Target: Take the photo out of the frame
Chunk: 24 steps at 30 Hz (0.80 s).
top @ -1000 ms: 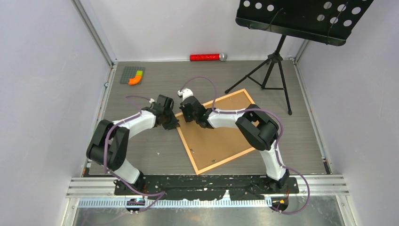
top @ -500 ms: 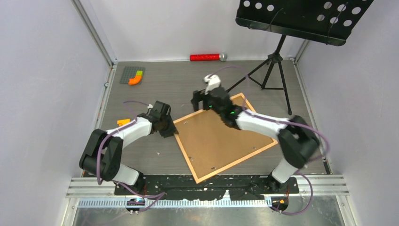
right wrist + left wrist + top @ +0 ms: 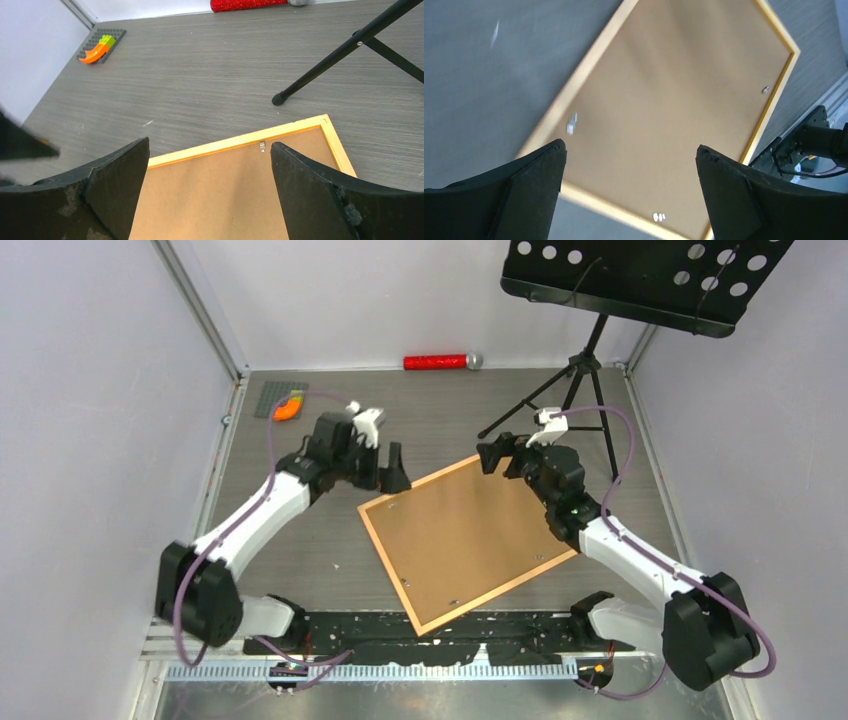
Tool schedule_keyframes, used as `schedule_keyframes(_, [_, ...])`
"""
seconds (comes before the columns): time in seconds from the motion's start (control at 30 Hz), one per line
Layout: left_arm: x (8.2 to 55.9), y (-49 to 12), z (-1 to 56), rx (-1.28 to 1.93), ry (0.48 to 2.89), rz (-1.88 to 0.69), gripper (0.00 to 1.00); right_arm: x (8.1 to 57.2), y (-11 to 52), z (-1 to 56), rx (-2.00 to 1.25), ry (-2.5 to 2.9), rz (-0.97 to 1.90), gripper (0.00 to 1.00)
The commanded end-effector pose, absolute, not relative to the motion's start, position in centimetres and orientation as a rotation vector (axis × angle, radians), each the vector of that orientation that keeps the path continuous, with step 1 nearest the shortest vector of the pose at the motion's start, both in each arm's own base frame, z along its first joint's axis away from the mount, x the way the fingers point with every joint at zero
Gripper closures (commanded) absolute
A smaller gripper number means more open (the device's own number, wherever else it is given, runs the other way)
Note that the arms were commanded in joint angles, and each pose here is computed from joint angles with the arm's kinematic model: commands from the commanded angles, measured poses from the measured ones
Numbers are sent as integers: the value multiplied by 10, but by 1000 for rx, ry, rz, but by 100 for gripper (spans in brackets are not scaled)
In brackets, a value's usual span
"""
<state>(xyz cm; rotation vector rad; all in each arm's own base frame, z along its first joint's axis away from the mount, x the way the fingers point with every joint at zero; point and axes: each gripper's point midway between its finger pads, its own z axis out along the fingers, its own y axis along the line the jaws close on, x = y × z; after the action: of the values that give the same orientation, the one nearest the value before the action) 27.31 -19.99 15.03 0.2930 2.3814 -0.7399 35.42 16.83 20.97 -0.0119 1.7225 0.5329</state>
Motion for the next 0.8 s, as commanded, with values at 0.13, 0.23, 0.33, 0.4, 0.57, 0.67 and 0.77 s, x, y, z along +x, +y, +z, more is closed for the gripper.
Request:
schedule_keyframes(0.13, [360, -254, 140, 785, 2353, -688, 0, 337, 150, 227, -67, 1713, 437, 4])
schedule_keyframes(0.23, [372, -257, 123, 890, 2404, -581, 0, 330, 138, 227, -47, 1706, 387, 4])
schedule_keyframes(0.33, [373, -265, 107, 969, 2427, -557, 2, 326, 128, 228, -35, 1699, 345, 4])
schedule_keyframes(0.4, [371, -269, 96, 1015, 2438, -542, 5, 324, 122, 226, -25, 1701, 321, 4])
schedule_keyframes(0.57, [367, -263, 68, 1074, 2536, -415, 11, 320, 113, 221, -3, 1701, 283, 4])
schedule_keyframes(0.67, [368, -258, 56, 1069, 2564, -315, 15, 321, 106, 217, 24, 1703, 249, 4])
schedule_keyframes(0.77, [365, -251, 43, 1061, 2613, -213, 22, 321, 104, 215, 31, 1705, 238, 4])
